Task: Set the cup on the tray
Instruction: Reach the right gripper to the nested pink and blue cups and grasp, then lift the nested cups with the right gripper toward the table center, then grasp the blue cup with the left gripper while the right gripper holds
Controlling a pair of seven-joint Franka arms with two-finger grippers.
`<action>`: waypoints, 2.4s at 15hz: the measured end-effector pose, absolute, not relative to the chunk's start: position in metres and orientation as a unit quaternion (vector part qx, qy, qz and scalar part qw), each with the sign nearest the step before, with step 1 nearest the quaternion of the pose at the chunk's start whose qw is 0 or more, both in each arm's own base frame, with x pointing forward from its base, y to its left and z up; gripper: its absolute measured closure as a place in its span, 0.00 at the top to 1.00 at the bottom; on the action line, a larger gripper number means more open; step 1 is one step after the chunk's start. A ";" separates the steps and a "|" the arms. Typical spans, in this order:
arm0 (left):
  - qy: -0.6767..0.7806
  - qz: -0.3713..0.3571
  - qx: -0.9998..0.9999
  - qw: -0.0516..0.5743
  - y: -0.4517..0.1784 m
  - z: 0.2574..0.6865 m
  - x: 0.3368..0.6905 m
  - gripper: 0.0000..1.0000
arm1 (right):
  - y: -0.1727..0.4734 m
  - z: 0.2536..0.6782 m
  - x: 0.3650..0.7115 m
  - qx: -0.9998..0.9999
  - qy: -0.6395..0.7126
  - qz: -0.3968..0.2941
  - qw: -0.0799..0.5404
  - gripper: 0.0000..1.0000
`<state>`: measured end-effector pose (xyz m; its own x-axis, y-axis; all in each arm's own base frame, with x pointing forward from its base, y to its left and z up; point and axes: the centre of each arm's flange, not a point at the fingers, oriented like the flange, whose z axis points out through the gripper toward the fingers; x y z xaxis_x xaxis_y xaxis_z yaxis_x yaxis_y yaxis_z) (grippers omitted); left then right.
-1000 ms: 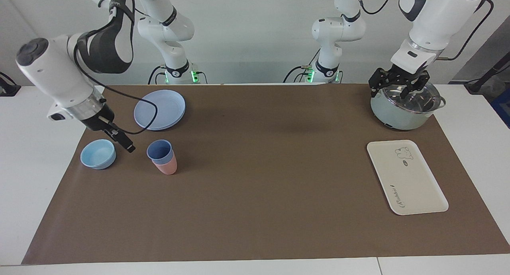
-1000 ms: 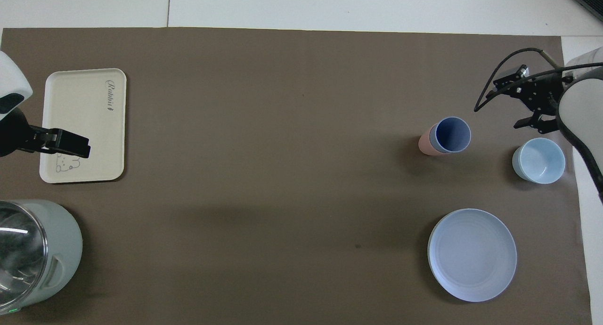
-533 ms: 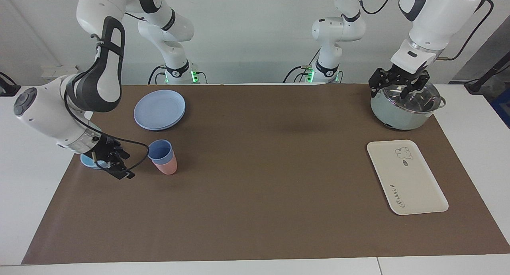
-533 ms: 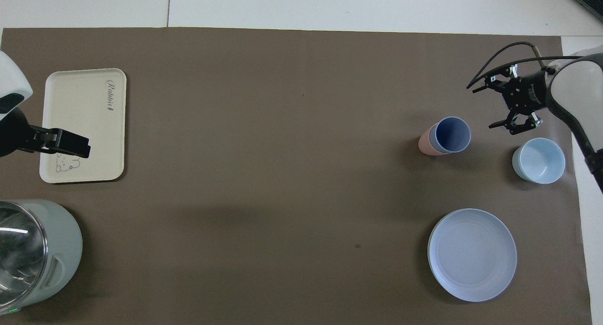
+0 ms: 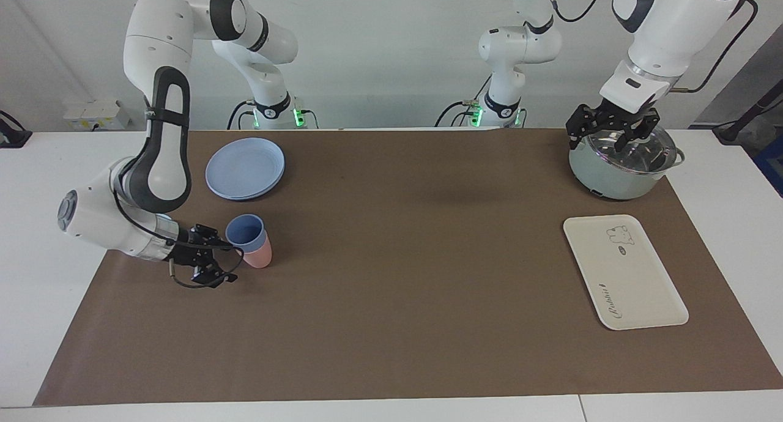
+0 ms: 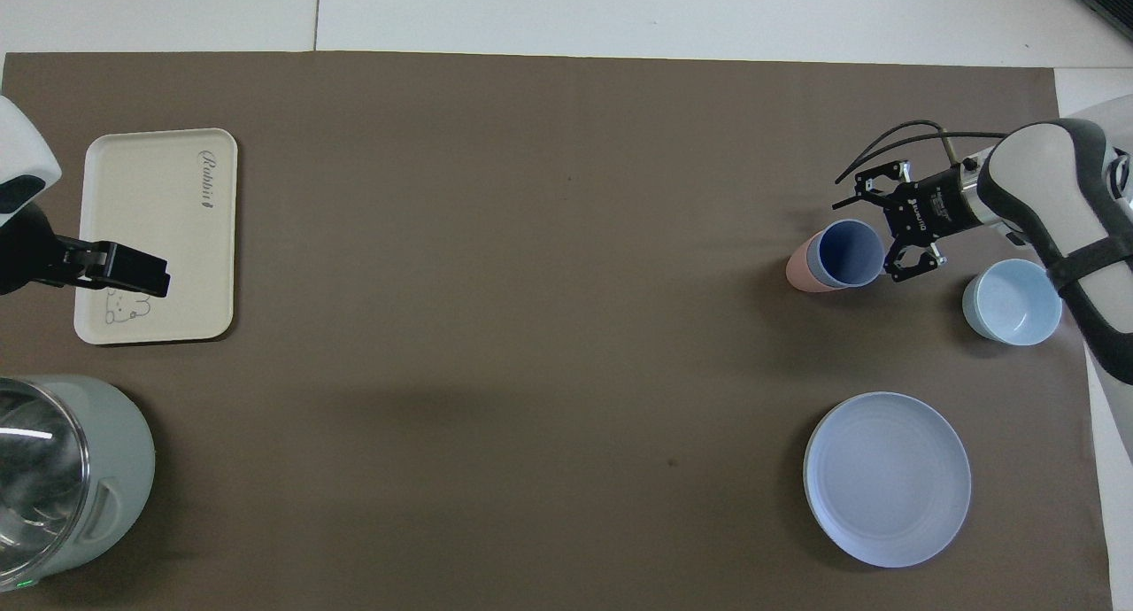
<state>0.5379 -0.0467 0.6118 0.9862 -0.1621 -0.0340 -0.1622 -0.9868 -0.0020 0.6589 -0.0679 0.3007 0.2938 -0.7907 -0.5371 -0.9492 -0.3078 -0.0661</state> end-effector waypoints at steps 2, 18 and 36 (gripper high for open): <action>0.081 0.017 -0.997 0.002 -0.047 0.612 0.538 1.00 | -0.061 0.289 0.653 -0.772 0.561 0.224 0.197 0.97; 0.081 0.017 -0.997 0.002 -0.047 0.612 0.538 1.00 | -0.001 0.260 0.619 -0.735 0.563 0.300 0.232 0.75; 0.087 0.017 -0.996 0.000 -0.054 0.612 0.537 1.00 | 0.175 0.384 0.601 -0.622 0.653 0.332 0.275 0.75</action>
<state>0.5372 -0.0540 0.6119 0.9842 -0.1741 -0.0329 -0.1741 -0.9847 0.0026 0.6008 0.1745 0.3837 -0.0745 -0.6303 -0.7728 -0.9958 0.0052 0.0917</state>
